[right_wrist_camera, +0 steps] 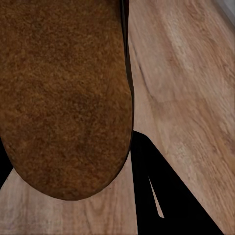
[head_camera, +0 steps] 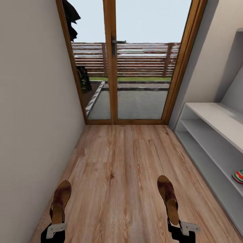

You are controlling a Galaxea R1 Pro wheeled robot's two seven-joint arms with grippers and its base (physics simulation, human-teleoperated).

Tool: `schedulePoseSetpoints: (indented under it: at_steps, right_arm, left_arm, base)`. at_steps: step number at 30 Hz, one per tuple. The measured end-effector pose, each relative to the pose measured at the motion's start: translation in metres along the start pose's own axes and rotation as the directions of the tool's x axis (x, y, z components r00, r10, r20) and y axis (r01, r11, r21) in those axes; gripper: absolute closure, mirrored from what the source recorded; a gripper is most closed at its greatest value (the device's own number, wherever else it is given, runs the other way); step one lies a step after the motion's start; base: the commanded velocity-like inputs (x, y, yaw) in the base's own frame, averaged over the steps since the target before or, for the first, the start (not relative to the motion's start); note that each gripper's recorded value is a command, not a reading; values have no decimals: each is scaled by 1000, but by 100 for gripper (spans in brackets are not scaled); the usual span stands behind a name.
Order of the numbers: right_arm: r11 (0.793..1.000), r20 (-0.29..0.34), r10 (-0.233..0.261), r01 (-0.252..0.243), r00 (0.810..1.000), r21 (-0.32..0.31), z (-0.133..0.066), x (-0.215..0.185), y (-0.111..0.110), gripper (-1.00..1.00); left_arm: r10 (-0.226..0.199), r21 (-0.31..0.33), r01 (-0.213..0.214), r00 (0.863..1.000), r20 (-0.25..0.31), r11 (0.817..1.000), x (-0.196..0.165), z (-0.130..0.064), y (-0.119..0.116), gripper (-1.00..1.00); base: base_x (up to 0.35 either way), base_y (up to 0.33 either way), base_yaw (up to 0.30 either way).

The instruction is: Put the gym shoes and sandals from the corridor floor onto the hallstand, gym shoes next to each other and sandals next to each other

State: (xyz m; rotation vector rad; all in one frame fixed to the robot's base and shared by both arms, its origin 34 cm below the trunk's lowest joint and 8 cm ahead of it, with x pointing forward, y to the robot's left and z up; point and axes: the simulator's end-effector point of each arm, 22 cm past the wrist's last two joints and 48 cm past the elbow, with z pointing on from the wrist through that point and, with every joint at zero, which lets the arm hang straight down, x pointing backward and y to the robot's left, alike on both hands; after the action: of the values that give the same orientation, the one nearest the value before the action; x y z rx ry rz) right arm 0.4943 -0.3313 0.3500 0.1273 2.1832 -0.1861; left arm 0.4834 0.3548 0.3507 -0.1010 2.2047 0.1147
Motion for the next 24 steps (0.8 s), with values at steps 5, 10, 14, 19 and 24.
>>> schedulePoseSetpoints:
  at_steps: [5,10,14,19,24]
  right_arm:
    - [1000,0,-1,1,1000,-1,0,0,0,100]
    - [1000,0,-1,1,1000,-2,0,0,0,100]
    - [1000,0,-1,1,1000,-1,0,0,0,100]
    - [1000,0,-2,2,1000,-3,0,0,1,100]
    - [1000,0,-2,2,1000,-3,0,0,1,100]
  left_arm:
    - [-1,-1,1,1000,1,1000,0,0,0,100]
    - [-1,-1,1,1000,1,1000,0,0,0,100]
    - [-2,-1,2,1000,0,1000,0,0,0,100]
    - [-3,-2,3,1000,0,1000,0,0,1,100]
    - [-4,-4,4,1000,1,1000,0,0,1,100]
  base:
    - [337,0,-24]
    - [337,0,-187]
    - [337,0,-248]
    - [337,8,-263]
    - [337,102,-265]
